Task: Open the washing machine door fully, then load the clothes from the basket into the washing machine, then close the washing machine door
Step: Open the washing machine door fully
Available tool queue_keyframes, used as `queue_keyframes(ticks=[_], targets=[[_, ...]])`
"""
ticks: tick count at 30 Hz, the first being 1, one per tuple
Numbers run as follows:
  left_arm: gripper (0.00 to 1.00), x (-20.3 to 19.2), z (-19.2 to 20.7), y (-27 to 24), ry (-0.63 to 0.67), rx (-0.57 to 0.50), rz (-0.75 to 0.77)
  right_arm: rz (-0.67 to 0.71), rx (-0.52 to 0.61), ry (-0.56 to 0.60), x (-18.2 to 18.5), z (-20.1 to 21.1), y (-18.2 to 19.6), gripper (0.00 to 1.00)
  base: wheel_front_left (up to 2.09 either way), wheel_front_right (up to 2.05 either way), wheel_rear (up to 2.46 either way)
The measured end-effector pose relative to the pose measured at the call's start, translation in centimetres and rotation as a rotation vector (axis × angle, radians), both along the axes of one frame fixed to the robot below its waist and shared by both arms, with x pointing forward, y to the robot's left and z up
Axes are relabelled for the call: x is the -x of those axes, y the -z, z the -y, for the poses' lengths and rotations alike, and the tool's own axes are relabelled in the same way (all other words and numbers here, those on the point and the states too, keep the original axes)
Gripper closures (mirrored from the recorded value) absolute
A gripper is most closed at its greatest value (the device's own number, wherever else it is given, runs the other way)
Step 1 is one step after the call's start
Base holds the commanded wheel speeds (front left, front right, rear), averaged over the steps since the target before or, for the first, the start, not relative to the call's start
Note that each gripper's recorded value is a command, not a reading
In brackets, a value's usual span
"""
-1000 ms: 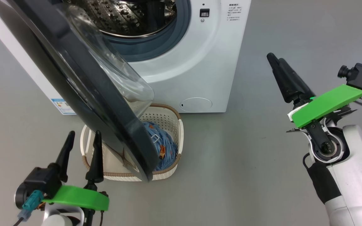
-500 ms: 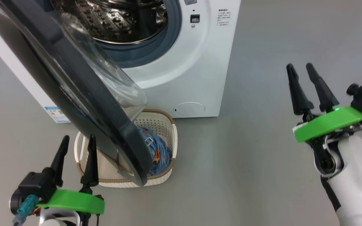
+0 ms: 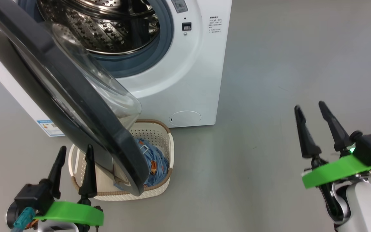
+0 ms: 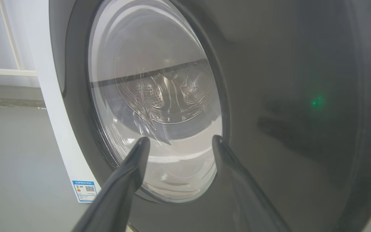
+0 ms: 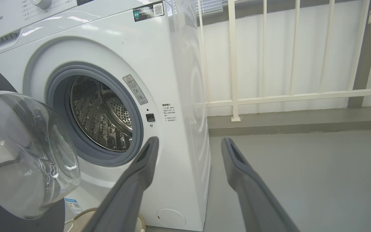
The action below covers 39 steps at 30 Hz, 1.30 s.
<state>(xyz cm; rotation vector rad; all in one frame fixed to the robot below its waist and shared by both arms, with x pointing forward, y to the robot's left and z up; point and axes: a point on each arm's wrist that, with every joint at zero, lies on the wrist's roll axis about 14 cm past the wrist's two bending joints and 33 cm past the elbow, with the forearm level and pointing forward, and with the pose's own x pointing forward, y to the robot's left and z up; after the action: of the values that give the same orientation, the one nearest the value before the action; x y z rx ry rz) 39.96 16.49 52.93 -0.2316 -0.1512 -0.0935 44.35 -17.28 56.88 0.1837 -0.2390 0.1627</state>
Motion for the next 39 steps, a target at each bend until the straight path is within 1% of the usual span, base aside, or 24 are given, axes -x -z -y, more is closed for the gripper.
queue_keyframes(ticks=[1, 2, 3, 7, 9, 13, 17, 24, 39], targets=[[0.00, 0.0, 0.0, 0.0, 0.000, 0.000, 0.001, 0.005, 0.044, -0.001, 0.3, 0.0, 0.0, 0.00, 0.00, 0.00, 0.00], [0.00, 0.1, 0.0, 0.0, -0.001, 0.000, 0.001, 0.007, 0.053, 0.006, 0.6, 0.1, 0.1, 0.00, 0.00, 0.00, 0.00], [0.00, 0.2, 0.0, 0.1, -0.002, 0.000, -0.002, 0.001, 0.039, 0.016, 0.9, 0.2, 0.3, 0.00, 0.00, 0.00, 0.00], [0.00, 0.7, -0.3, 0.5, -0.008, 0.001, -0.017, -0.028, 0.042, 0.047, 2.1, 0.7, 1.6, 0.00, 0.00, 0.00, 0.00], [0.00, 0.8, -0.4, 0.4, -0.013, 0.001, -0.015, -0.039, 0.059, 0.054, 2.6, 0.8, 2.0, 0.00, 0.00, 0.00, 0.00], [0.00, 1.2, -0.6, 0.7, -0.020, -0.002, -0.023, -0.041, 0.058, 0.075, 3.2, 1.2, 2.2, 0.00, 0.00, 0.00, 0.00], [0.00, 1.5, -0.8, 0.9, -0.024, -0.009, -0.028, -0.044, 0.083, 0.083, 3.9, 1.1, 2.4, 0.00, 0.00, 0.00, 0.00], [0.00, 1.7, -0.8, 0.6, -0.026, -0.014, -0.021, -0.047, 0.123, 0.087, 4.5, 0.7, 2.6, 0.00, 0.00, 0.00, 0.00], [0.00, 2.3, -1.0, 1.3, -0.031, -0.035, -0.041, -0.076, 0.152, 0.098, 5.2, 0.7, 3.7, 0.00, 0.00, 0.00, 0.00]])
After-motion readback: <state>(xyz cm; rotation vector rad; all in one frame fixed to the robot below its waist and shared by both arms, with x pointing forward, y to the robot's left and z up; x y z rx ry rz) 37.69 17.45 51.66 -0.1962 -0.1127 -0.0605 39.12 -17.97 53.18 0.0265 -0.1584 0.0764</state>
